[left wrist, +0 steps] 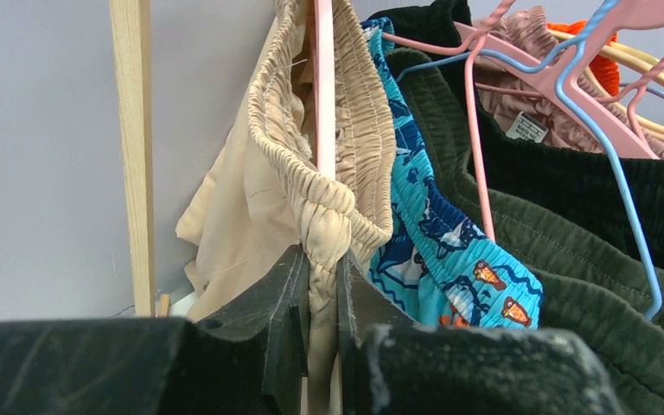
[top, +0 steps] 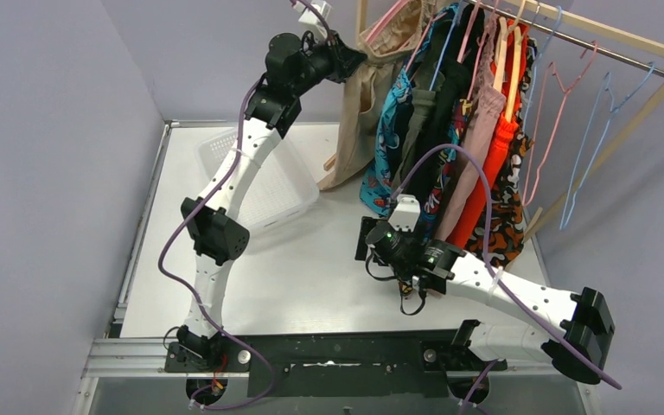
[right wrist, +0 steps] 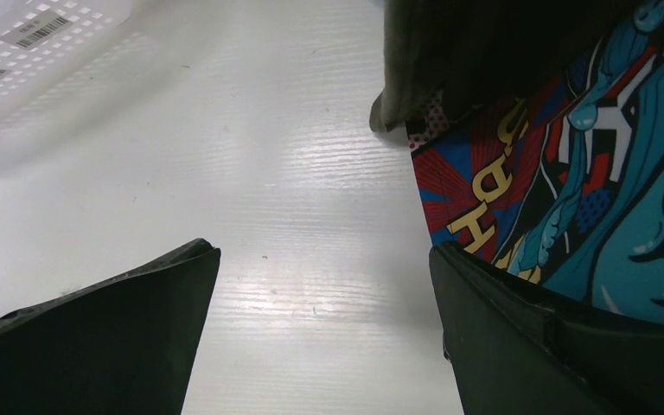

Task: Remove the shorts from the hanger
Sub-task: Pick up the hanger from the clothes rod.

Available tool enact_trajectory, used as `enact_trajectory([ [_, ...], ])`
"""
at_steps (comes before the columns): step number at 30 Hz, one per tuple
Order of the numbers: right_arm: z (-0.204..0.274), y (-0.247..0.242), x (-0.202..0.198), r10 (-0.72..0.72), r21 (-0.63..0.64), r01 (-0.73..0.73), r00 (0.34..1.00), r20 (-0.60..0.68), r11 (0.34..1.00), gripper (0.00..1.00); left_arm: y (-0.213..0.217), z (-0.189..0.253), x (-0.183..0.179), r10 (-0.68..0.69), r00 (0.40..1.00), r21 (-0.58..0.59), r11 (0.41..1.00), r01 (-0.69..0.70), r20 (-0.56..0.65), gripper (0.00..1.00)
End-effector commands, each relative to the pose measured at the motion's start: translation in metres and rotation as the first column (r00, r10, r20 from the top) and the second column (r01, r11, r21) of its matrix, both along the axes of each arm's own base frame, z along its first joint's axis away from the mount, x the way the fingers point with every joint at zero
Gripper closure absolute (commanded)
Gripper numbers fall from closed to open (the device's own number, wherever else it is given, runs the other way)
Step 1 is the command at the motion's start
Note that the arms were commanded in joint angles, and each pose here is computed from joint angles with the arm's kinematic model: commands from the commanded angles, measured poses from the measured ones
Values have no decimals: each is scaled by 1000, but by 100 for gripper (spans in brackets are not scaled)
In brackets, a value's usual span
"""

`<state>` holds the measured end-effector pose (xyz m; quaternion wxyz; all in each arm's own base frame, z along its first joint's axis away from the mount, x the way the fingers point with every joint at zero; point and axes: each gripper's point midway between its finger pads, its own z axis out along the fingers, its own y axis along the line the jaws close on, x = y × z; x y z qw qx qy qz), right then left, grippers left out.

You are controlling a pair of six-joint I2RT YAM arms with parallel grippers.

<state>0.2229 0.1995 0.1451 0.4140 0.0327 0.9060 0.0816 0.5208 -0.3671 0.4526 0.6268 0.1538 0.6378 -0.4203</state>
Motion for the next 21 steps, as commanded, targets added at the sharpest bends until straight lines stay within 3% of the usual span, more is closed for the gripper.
enact_trajectory([
  [1,8,-10,5,-82,58,80,996,43,995,2,9,85,-16,60,975,-174,985,-23,213,100],
  [8,8,-19,3,-123,82,119,992,42,989,2,1,112,-40,81,937,-194,981,-15,340,100],
  [21,4,-29,0,-161,120,157,986,29,980,3,30,125,-72,182,900,-224,970,-97,397,100],
])
